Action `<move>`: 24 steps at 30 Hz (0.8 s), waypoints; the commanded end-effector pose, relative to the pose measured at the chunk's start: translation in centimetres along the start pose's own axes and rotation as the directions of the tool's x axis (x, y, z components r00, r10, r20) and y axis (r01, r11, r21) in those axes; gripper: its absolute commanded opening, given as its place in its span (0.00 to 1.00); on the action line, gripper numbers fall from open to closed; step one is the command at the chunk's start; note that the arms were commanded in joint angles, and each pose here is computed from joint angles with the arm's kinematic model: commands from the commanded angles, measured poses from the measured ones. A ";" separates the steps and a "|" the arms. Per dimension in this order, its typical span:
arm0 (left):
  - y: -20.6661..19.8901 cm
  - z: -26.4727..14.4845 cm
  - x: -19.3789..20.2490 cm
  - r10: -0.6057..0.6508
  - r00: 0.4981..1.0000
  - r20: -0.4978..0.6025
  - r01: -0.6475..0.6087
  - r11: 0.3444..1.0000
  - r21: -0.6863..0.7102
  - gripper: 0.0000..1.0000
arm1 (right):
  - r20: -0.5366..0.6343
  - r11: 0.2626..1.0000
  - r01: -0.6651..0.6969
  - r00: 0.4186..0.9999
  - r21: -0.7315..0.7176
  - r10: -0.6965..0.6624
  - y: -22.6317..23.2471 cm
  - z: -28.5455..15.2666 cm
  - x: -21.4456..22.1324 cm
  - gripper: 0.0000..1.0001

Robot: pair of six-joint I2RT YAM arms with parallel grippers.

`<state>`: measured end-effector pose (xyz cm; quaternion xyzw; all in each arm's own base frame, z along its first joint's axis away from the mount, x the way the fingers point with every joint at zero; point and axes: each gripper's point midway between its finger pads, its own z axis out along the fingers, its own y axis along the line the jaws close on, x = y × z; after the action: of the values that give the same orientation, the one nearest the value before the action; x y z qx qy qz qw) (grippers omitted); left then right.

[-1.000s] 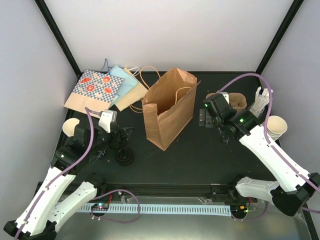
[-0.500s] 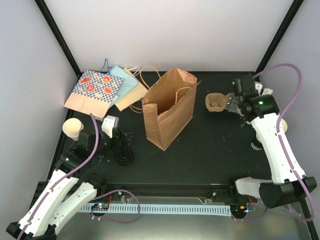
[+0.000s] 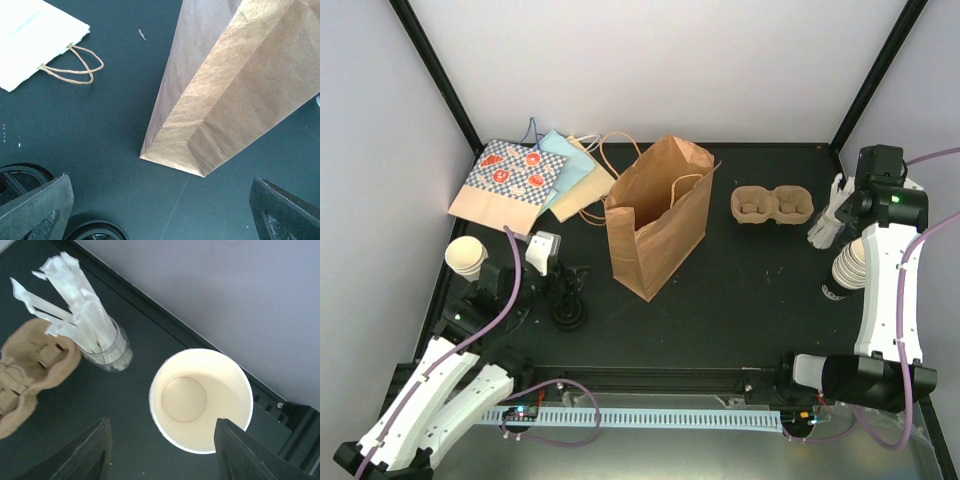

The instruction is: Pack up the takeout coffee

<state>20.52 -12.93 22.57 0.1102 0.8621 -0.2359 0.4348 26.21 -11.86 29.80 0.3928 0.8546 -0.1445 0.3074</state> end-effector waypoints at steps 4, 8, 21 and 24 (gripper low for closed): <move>-0.8 0.2 -0.2 0.021 1.000 0.003 -0.022 0.999 0.049 0.99 | -0.090 1.000 -0.017 0.996 0.023 0.019 -0.1 2.0 1.5 0.57; -1.0 0.1 0.0 0.019 1.000 -0.003 -0.019 0.998 0.057 0.99 | -0.113 0.998 -0.004 0.994 0.060 0.010 -0.5 3.2 1.8 0.58; -0.8 0.5 0.4 0.007 0.999 -0.035 -0.005 0.999 0.047 0.99 | -0.232 0.999 -0.013 0.973 0.041 0.022 -0.3 6.8 3.6 0.50; -0.7 0.7 0.5 0.005 0.999 -0.043 -0.003 0.999 0.044 0.99 | -0.233 1.000 -0.011 0.972 0.027 0.017 -0.1 6.9 3.7 0.48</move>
<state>20.30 -13.67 21.89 0.1226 0.8666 -0.2484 0.4152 26.58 -13.39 22.41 0.4235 0.8763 -0.1215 0.1952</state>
